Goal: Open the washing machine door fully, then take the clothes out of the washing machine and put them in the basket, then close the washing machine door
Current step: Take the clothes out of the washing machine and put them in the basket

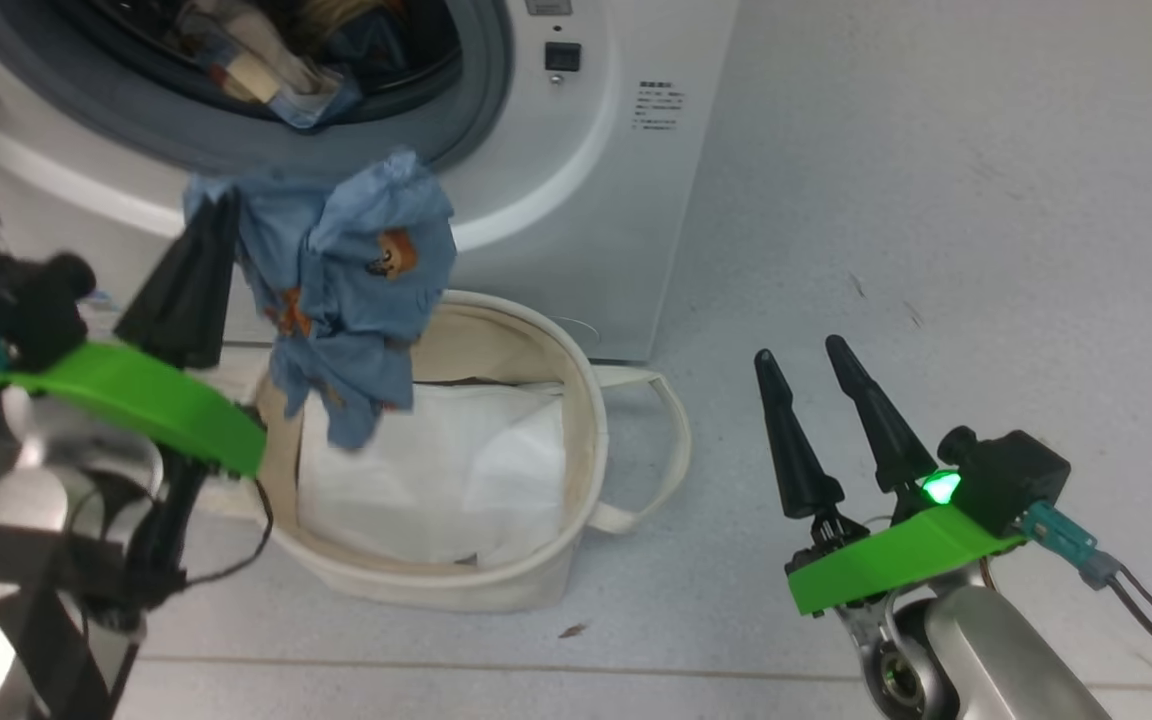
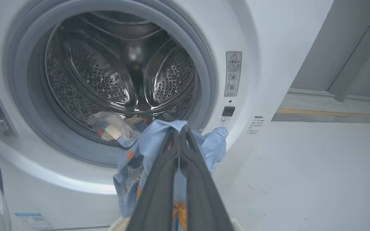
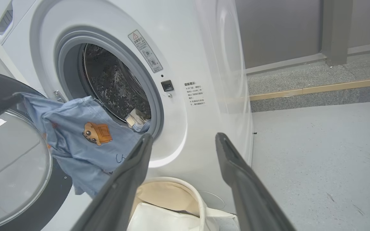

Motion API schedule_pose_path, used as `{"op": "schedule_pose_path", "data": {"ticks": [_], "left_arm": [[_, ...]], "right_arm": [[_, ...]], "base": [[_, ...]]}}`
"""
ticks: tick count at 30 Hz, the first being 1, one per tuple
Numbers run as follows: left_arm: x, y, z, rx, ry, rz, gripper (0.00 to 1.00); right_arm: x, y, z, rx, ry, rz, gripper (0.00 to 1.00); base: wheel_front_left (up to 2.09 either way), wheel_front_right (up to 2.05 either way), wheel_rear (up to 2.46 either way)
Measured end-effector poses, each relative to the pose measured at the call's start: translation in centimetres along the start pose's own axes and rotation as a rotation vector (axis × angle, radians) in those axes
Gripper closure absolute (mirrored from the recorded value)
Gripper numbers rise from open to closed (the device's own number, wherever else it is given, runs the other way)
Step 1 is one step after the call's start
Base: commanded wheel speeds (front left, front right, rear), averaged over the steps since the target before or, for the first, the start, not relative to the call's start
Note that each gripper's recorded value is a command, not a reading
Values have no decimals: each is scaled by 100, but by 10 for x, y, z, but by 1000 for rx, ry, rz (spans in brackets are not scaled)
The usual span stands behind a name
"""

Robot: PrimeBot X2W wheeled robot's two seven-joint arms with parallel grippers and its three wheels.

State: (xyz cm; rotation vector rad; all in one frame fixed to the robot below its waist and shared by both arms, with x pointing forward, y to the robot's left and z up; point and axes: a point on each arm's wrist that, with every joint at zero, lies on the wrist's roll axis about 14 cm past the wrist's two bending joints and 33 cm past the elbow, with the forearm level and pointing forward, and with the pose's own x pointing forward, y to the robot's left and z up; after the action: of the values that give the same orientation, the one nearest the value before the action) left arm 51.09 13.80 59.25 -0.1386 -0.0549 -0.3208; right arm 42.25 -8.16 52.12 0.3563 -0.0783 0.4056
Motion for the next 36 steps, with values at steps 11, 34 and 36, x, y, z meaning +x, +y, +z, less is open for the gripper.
{"op": "schedule_pose_path", "data": {"ticks": [11, 34, 36], "left_arm": [[0, -4, -134, -136, 231, 30, 100], [1, -12, -328, -217, 683, 119, 48], [1, -13, -335, -221, 702, 123, 0]], "right_arm": [[-5, -36, 4, -30, -4, -95, 0], [-14, -98, -17, -82, 59, -249, 0], [-16, -102, -19, -89, 66, -261, 0]], "base": [[0, 0, 0], [0, 0, 0], [0, 0, 0]]}}
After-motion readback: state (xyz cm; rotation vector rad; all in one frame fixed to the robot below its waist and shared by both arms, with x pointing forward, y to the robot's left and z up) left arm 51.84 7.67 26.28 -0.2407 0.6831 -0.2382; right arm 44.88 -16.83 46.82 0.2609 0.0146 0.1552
